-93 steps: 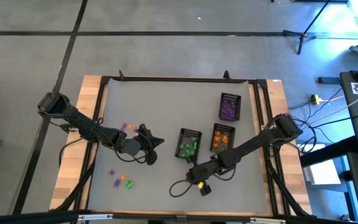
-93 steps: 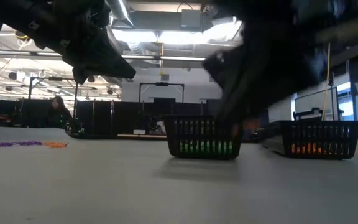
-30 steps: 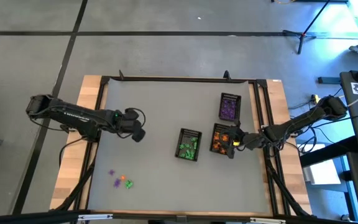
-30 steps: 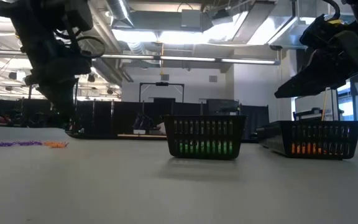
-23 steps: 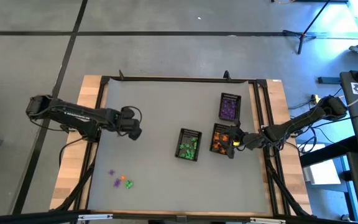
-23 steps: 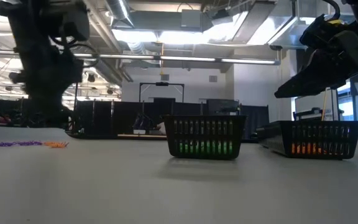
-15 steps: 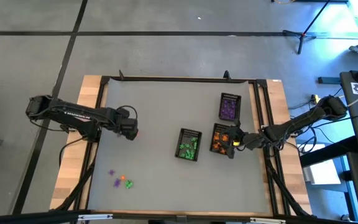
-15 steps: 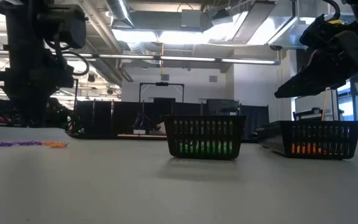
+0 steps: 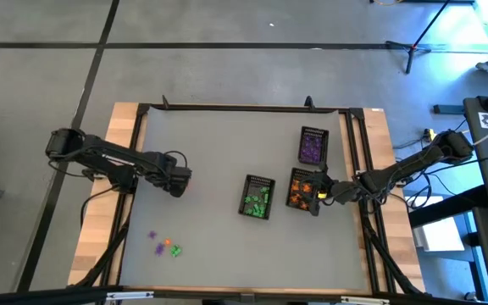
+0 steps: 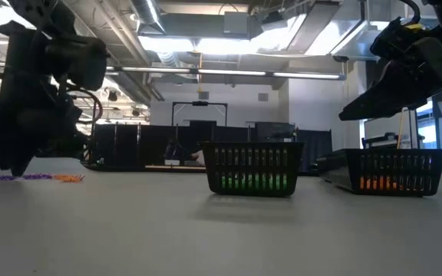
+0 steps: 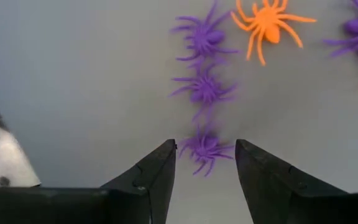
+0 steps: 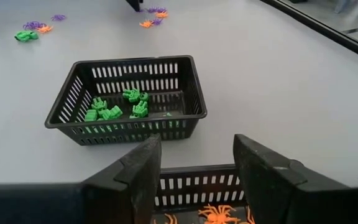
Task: Sort Halloween decoration
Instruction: Put the purple spider toy into the top bin
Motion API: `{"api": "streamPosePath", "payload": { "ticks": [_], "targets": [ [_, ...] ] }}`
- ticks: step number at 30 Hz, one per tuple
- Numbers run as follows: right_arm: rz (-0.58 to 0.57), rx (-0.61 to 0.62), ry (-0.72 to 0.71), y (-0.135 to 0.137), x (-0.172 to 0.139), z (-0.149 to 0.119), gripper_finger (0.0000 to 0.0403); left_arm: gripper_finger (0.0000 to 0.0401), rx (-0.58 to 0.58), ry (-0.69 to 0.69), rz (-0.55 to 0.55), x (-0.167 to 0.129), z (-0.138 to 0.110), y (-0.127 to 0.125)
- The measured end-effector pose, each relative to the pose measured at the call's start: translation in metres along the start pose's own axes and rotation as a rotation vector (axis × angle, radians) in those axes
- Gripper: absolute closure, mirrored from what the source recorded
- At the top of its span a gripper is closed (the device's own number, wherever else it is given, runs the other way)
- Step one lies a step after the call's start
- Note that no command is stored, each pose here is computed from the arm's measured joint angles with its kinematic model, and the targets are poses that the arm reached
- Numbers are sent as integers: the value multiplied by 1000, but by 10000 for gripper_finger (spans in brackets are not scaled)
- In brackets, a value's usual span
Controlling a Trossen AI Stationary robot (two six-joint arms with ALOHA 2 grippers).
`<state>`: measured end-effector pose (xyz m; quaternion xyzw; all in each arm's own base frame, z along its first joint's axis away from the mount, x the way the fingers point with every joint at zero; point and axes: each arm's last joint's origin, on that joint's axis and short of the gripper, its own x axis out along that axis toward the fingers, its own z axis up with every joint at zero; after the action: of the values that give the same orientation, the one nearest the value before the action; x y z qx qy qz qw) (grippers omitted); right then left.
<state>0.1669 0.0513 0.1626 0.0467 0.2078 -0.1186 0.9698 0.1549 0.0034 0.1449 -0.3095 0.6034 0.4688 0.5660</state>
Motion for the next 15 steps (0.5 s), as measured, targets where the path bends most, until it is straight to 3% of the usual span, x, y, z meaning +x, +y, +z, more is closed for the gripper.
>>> {"api": "streamPosePath", "payload": {
  "ticks": [10, 15],
  "targets": [
    [0, 0, 0, 0, 0, 0, 205, 243, -47, 47, 25, 14, -3, -5],
    [0, 0, 0, 0, 0, 0, 205, 269, -47, 54, 19, 14, -3, -6]
  ]
}}
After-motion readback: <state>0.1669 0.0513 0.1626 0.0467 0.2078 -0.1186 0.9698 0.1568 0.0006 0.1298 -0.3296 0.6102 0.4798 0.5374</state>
